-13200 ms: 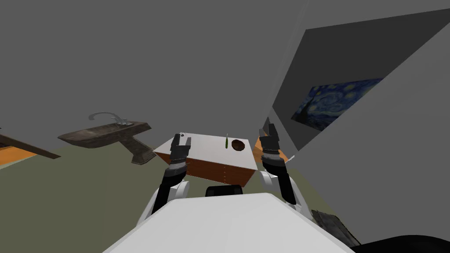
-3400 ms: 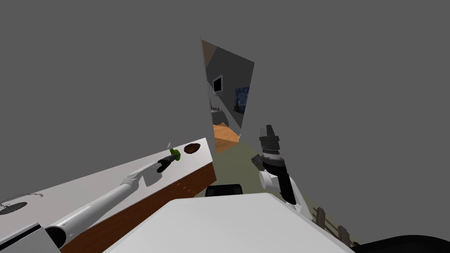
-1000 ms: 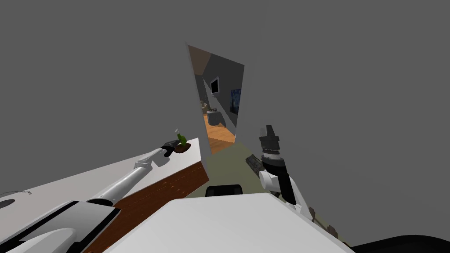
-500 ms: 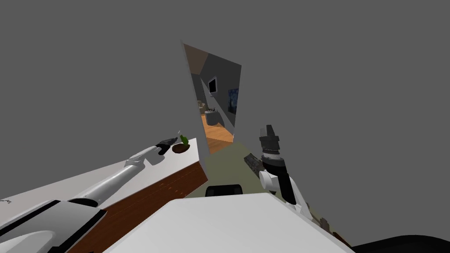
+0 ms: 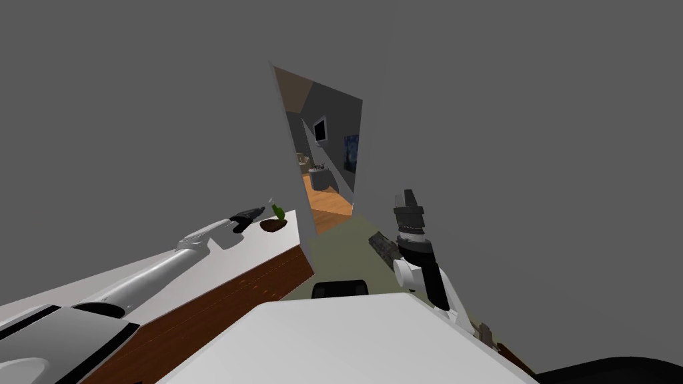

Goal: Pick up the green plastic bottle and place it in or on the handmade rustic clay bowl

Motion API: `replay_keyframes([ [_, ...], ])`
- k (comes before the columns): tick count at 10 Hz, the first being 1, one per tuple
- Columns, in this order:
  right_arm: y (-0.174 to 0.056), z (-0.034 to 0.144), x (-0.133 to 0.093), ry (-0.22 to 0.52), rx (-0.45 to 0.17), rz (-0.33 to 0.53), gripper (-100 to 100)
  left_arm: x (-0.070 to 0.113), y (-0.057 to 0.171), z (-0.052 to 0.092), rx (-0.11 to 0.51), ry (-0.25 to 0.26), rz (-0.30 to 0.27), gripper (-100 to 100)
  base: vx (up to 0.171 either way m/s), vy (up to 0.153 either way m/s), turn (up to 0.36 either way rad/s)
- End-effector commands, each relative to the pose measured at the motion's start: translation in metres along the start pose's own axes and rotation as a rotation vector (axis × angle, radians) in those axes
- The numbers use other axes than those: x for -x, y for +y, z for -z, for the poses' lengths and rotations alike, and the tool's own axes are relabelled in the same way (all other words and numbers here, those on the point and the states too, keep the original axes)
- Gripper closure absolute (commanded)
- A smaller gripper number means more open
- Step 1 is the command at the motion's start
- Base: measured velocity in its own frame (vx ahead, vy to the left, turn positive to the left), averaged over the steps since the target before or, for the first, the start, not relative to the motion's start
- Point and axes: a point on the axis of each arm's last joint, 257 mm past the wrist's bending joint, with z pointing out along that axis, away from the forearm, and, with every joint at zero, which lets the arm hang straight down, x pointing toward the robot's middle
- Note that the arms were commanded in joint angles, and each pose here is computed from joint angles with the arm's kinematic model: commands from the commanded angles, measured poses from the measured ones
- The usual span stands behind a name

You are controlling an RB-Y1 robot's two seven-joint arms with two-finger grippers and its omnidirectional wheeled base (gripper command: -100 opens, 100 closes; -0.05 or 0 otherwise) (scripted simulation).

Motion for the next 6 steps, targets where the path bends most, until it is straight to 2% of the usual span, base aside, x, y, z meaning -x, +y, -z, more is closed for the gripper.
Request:
replay_keyframes([
  [1,0.0000,0.0000,0.0000,0.000,0.000,0.000,0,0.0000,0.0000,0.0000,0.000,0.000,0.000,0,0.000,0.000,0.000],
  [6,0.0000,0.0000,0.0000,0.000,0.000,0.000,0,-0.0001,-0.0001,0.0000,0.000,0.000,0.000,0,0.000,0.000,0.000],
])
